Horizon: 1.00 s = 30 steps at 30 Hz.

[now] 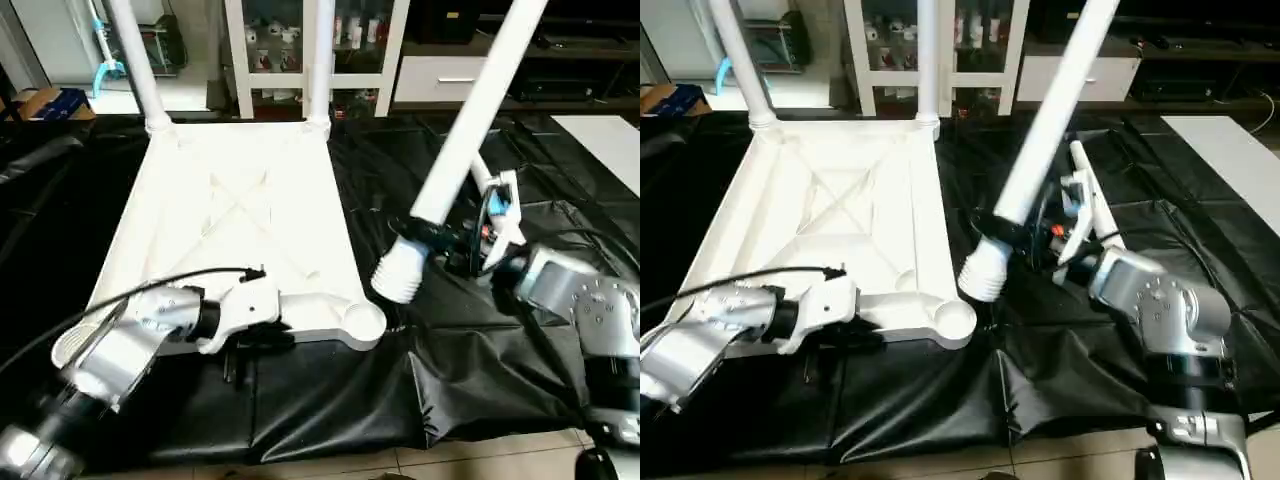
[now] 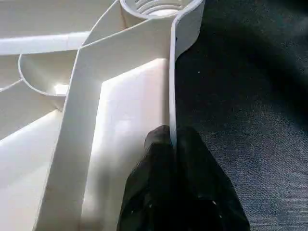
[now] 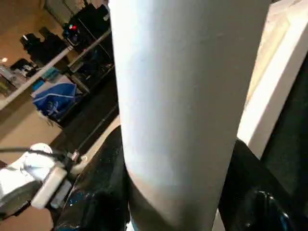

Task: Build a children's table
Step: Insert table leg to table base

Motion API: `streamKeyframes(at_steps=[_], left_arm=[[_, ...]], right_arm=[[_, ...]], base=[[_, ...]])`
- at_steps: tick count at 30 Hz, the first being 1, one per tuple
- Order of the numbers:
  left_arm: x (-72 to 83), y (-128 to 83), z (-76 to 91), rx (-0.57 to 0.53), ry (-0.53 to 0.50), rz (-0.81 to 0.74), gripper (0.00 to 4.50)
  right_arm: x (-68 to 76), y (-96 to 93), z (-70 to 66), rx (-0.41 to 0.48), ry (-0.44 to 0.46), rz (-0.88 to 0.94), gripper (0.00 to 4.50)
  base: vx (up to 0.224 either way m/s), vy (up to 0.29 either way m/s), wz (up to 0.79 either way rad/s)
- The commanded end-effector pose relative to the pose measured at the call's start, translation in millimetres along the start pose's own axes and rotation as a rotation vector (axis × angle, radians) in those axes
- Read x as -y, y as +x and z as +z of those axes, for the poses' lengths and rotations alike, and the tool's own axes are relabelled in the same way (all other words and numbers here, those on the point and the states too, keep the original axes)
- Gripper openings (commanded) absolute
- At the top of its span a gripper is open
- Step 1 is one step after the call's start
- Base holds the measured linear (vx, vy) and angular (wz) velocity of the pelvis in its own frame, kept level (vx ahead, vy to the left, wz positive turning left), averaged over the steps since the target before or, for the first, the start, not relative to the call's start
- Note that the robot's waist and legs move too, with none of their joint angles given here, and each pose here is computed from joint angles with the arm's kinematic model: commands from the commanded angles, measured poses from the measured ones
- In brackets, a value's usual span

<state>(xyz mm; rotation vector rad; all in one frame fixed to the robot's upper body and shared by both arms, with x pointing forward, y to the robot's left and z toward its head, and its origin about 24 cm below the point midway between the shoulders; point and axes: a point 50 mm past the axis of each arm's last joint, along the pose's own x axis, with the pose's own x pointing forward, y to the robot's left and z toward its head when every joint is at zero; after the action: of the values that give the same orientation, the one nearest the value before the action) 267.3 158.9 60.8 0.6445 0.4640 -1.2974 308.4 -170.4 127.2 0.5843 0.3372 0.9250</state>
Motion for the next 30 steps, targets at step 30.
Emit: streamKeyframes(at_steps=[30], left_arm=[[5.4,18,8.9,0.019,0.011,0.109,0.0]], right_arm=[[0.6,13.4,-33.4,-0.07,-0.489,0.104,1.86]], base=[[0.0,0.0,0.0]])
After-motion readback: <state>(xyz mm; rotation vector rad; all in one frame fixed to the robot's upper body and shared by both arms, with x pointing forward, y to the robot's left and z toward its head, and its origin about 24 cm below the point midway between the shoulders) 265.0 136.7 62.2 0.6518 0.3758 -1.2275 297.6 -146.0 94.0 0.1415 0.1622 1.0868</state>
